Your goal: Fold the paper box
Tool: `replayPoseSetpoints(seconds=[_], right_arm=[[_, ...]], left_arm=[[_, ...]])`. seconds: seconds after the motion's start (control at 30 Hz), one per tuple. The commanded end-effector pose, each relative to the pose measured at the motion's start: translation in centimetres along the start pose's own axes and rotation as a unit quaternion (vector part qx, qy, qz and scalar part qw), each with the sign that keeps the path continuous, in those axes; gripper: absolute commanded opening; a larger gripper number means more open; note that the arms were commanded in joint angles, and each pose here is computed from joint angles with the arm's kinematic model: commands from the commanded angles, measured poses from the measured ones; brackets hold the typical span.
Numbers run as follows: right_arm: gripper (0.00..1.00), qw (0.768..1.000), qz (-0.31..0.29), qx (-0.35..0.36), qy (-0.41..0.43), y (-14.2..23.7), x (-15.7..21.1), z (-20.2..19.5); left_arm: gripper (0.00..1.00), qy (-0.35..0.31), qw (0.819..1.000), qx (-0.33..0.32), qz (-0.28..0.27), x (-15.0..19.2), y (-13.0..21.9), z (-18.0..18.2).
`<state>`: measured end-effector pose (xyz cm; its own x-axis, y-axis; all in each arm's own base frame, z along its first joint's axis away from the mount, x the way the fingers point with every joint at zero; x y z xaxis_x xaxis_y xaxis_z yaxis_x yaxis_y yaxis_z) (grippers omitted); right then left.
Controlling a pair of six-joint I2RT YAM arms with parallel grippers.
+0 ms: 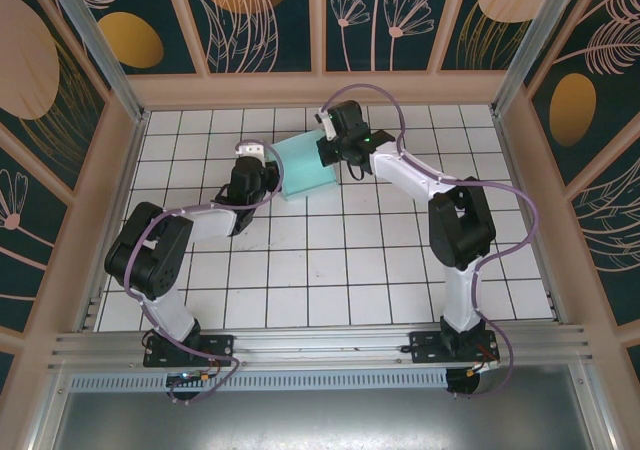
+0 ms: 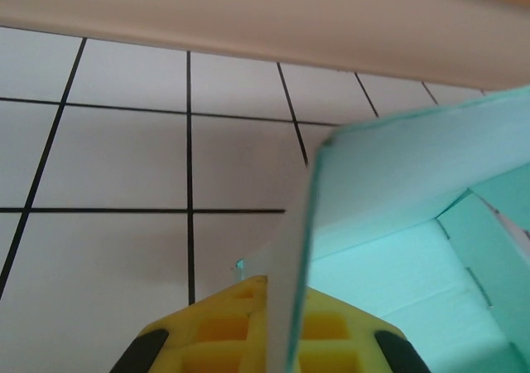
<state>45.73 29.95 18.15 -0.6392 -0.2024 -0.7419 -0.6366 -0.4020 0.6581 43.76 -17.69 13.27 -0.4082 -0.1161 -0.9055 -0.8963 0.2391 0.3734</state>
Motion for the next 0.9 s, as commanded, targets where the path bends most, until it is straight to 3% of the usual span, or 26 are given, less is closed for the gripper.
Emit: replayPoseSetpoints(seconds=[0.0,0.37,0.87], right_arm=[[0.00,0.994,-0.066,0.028,-0.085,-0.1,-2.4,-0.8],[0.00,0.972,-0.155,0.059,-0.165,0.2,-0.7,-1.8],[0.00,0.964,-0.206,0.045,-0.161,0.3,3.8,-2.5]], left_arm=[[0.00,0.027,1.000,-0.009,0.004,-0.9,-0.7,-0.4],[0.00,0.067,0.998,-0.022,0.002,-0.5,-2.6,-0.8],[0.00,0.083,0.996,-0.016,0.000,1.6,-3.3,-1.0]])
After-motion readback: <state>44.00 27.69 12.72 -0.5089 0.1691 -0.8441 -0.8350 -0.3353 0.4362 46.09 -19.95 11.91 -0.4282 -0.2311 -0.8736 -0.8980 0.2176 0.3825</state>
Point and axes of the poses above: each hand's point on the last joint's axis, 136 mm out from that joint toward the fingers, its own y axis back along the fingers, its own z axis along the line the jaws close on, x = y × z, the point moved 2 cm from there along y, back along the fingers, and after that the axes turned 5 degrees about -y, right-handed, at the moved point
